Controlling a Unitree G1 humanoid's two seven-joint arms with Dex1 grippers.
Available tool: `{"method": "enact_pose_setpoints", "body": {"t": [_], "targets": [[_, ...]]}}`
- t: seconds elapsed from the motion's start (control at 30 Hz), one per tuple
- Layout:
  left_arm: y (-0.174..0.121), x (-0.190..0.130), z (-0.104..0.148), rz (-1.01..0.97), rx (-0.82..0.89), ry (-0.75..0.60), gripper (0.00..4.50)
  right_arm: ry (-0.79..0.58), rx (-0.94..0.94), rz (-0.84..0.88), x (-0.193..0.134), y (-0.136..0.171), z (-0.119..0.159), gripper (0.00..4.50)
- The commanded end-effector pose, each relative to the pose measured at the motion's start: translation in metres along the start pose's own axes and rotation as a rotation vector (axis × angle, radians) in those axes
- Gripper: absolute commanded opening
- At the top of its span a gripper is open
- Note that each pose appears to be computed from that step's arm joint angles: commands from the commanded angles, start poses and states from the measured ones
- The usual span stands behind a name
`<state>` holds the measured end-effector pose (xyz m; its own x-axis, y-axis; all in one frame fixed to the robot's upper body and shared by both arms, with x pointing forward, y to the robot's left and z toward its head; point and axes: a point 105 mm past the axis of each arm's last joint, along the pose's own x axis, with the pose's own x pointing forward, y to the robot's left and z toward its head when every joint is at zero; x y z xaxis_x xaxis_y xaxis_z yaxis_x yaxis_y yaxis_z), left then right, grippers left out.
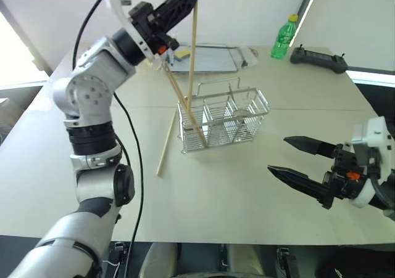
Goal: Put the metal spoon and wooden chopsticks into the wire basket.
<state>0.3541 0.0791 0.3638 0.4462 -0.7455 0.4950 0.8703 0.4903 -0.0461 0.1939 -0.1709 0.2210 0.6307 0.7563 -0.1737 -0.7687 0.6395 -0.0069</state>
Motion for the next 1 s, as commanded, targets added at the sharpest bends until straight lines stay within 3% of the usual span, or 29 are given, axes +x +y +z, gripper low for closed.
{"method": "enact_pose_setpoints", "body": {"t": [0.03, 0.2, 0.23, 0.3, 0.43, 0.5, 0.63, 0.73, 0.9, 1.0], "targets": [[-0.007, 0.006, 0.003, -0.031, 0.020, -0.027, 0.04, -0.035, -0.028, -0.013, -0.002, 0.002, 0.010, 4.50], [-0.010, 0.005, -0.011, -0.053, -0.013, -0.006, 0.04, -0.041, -0.027, -0.029, -0.001, 0.001, 0.010, 4.50], [-0.010, 0.005, -0.011, -0.052, -0.024, -0.006, 0.76, -0.042, -0.027, -0.031, -0.001, 0.001, 0.011, 4.50], [-0.010, 0.003, -0.013, -0.054, -0.030, -0.002, 1.58, -0.051, -0.021, -0.036, -0.002, 0.000, 0.012, 4.50], [-0.014, 0.000, -0.013, -0.075, -0.038, 0.004, 3.71, -0.061, -0.015, -0.041, -0.002, 0.000, 0.013, 4.50], [-0.017, -0.001, -0.011, -0.089, -0.041, -0.002, 4.45, -0.064, -0.012, -0.044, -0.002, -0.001, 0.014, 4.50], [-0.017, -0.001, -0.003, -0.089, -0.039, -0.008, 4.45, -0.066, -0.009, -0.046, -0.001, -0.003, 0.013, 4.50], [-0.015, 0.000, 0.017, -0.078, -0.019, -0.034, 4.45, -0.065, -0.007, -0.044, -0.001, -0.003, 0.012, 4.50], [0.008, -0.002, 0.087, 0.040, 0.057, -0.130, 4.45, -0.062, 0.001, -0.038, 0.001, -0.003, 0.009, 4.50], [0.040, -0.007, 0.106, 0.204, 0.114, -0.024, 4.45, -0.058, 0.009, -0.032, 0.001, -0.001, 0.006, 4.50]]}}
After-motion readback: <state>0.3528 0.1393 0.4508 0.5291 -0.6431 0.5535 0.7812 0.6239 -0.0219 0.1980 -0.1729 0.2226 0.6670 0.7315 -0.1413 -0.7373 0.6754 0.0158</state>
